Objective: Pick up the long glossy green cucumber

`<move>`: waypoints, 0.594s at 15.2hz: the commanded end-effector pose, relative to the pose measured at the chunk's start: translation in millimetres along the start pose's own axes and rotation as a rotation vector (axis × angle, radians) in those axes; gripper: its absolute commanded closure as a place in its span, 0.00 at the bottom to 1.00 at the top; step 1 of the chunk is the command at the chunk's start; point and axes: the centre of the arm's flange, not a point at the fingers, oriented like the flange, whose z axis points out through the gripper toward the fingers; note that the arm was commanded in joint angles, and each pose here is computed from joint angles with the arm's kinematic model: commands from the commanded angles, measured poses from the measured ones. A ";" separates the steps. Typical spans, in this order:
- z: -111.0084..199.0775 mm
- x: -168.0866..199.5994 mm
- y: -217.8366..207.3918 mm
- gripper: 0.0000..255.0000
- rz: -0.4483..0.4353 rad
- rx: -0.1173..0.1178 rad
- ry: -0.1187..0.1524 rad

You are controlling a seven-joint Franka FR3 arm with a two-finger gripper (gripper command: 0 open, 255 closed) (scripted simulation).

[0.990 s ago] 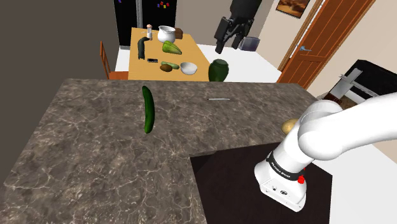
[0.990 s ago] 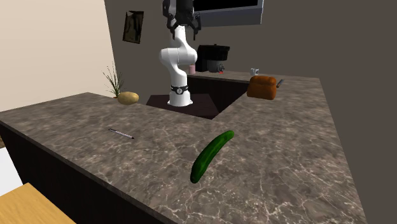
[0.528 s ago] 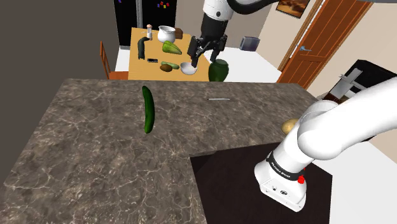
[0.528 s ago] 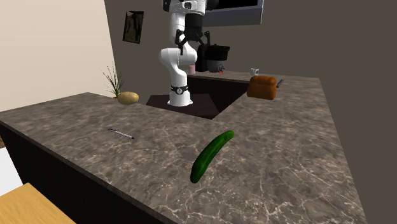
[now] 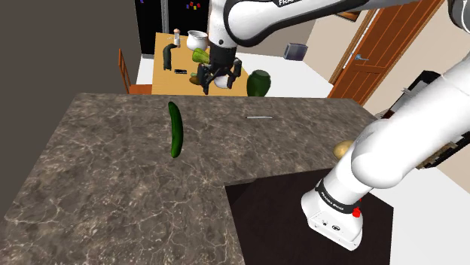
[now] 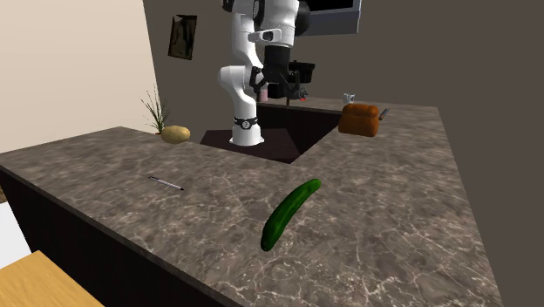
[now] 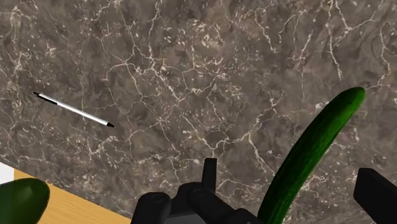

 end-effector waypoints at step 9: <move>107.5 71.2 -58.9 0.00 0.113 -0.035 -0.044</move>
